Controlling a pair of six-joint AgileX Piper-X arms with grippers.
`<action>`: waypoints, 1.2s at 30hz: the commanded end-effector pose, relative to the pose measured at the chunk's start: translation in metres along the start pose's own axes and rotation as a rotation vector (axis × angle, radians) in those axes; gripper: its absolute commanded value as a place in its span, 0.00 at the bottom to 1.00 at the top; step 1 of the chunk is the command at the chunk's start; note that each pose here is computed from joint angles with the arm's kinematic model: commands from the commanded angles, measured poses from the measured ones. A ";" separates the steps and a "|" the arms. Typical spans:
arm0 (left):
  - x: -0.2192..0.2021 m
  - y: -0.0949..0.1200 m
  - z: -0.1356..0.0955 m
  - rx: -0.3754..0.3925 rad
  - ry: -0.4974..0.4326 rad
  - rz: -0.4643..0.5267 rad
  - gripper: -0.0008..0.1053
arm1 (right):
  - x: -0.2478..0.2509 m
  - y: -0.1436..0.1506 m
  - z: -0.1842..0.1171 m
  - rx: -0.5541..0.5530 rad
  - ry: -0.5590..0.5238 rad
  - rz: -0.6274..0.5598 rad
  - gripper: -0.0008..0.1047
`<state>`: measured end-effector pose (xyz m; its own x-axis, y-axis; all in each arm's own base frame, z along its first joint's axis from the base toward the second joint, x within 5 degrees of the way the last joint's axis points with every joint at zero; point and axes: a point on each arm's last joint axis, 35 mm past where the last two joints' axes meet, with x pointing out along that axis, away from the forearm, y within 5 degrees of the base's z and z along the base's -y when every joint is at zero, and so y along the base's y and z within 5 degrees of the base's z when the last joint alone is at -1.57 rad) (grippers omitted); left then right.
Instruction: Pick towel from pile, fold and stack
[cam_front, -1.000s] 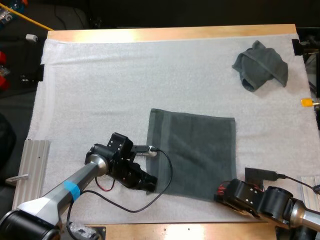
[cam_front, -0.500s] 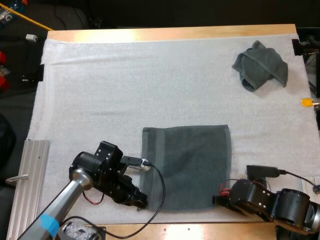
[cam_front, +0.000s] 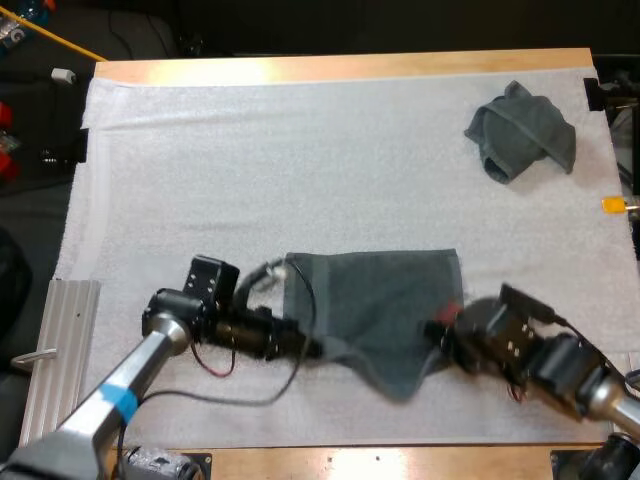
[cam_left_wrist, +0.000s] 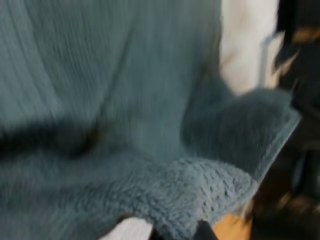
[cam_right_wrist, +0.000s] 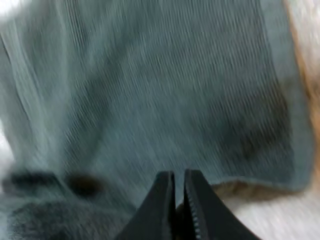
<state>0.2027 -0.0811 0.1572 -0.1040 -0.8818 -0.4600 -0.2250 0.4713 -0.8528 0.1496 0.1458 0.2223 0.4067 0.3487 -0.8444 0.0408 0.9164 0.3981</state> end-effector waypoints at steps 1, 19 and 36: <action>-0.001 -0.001 0.006 -0.014 -0.007 -0.042 0.01 | 0.002 0.000 0.009 0.026 -0.014 0.037 0.01; -0.024 0.010 0.048 -0.055 -0.196 -0.157 0.01 | 0.026 -0.025 0.050 0.072 -0.026 0.098 0.01; -0.004 0.025 0.014 -0.086 -0.011 -0.015 0.01 | 0.026 -0.037 0.039 -0.103 0.055 -0.033 0.56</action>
<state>0.2129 -0.0655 0.1344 -0.0777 -0.8943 -0.4406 -0.3208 0.4409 -0.8383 0.1944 0.1145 0.1989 0.3592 0.3351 -0.8710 -0.0341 0.9374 0.3466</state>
